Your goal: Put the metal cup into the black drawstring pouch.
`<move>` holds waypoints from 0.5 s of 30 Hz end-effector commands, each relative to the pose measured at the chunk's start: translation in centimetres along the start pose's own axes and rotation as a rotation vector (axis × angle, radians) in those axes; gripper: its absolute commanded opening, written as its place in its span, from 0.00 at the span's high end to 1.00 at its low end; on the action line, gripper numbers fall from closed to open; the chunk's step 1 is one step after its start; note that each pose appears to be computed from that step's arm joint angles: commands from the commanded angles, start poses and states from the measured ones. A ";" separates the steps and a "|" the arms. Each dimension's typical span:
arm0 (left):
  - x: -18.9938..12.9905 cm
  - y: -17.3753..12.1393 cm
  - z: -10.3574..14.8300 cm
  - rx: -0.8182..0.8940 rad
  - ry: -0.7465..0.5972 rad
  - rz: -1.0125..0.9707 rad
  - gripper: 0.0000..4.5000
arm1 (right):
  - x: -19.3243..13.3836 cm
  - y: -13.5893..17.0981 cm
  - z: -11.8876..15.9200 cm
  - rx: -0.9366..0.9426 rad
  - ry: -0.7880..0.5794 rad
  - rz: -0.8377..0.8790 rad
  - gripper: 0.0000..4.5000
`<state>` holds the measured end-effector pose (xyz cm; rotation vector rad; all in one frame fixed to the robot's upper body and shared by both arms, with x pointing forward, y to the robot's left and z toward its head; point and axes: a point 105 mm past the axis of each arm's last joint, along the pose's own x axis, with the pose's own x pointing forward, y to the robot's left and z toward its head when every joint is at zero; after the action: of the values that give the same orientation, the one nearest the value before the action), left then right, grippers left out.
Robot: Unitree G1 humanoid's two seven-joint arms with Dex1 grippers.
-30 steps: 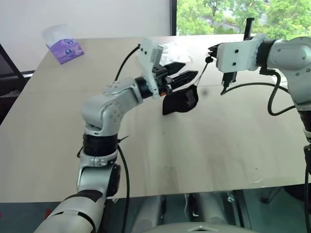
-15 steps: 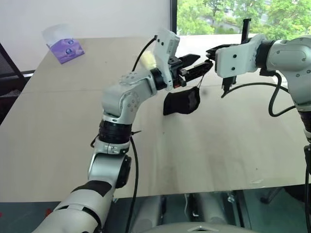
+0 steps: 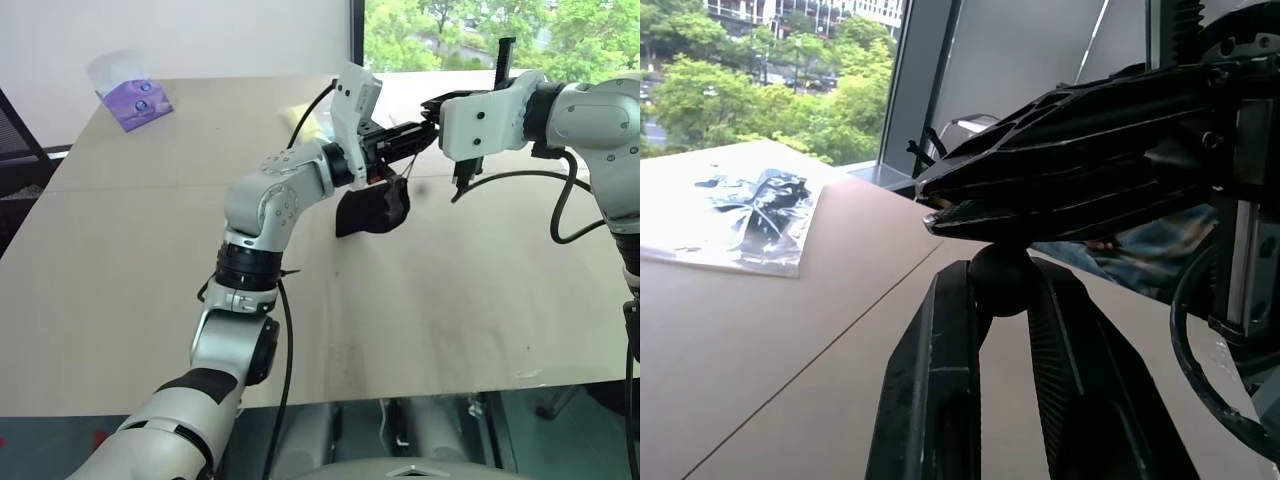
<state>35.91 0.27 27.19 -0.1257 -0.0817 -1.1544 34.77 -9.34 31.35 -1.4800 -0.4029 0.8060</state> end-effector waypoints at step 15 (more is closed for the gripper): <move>-5.9 4.7 -10.1 0.007 0.362 0.228 0.97 | -9.0 -3.1 -14.2 0.344 0.474 -0.360 1.00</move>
<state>37.29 3.43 19.00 0.0453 0.1395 -1.0267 39.96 -20.11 30.87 -1.2327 -0.1116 0.4672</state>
